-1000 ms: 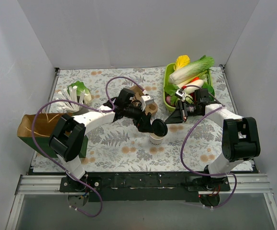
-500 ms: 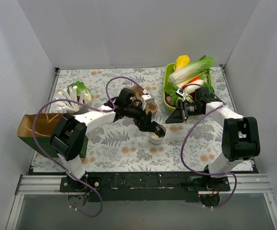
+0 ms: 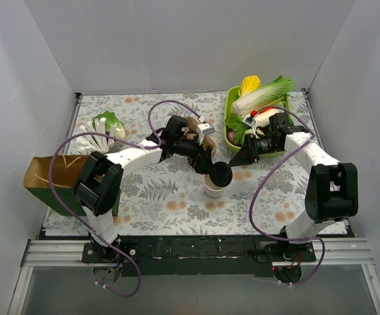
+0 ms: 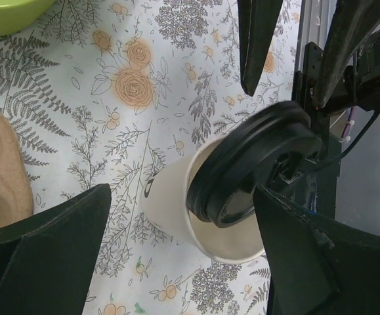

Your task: Pack the takeout coffee

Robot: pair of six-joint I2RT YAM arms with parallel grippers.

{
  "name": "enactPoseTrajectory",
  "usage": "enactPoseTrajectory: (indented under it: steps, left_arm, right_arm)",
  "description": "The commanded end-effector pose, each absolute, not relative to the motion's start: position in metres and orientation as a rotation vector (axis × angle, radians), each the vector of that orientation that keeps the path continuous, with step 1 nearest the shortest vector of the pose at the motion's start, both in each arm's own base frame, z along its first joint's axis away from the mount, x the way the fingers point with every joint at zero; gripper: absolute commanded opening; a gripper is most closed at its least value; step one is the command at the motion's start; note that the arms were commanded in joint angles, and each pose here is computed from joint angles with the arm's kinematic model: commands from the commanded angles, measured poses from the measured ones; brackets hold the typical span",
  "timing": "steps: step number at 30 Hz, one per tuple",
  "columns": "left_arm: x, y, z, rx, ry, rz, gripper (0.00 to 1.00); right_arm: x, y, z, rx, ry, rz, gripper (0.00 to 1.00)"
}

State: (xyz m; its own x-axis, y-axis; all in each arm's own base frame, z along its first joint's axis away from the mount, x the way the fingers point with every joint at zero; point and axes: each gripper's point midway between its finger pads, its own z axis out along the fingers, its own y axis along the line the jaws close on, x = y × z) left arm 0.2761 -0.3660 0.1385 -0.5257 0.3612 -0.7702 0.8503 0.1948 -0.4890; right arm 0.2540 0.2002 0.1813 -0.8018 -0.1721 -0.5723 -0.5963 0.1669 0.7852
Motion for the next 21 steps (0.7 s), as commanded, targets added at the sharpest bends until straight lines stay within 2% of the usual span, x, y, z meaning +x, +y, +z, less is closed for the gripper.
enactPoseTrajectory:
  steps: [1,21]
  left_arm:
    - [0.277,-0.374,0.152,1.143,1.932,-1.334,0.91]
    - [0.275,-0.375,0.154,1.124,1.934,-1.35,0.91]
  right_arm:
    - [0.254,0.198,0.18,-0.815,2.108,1.559,0.46]
    - [0.258,0.202,0.157,-0.799,2.189,1.552,0.37]
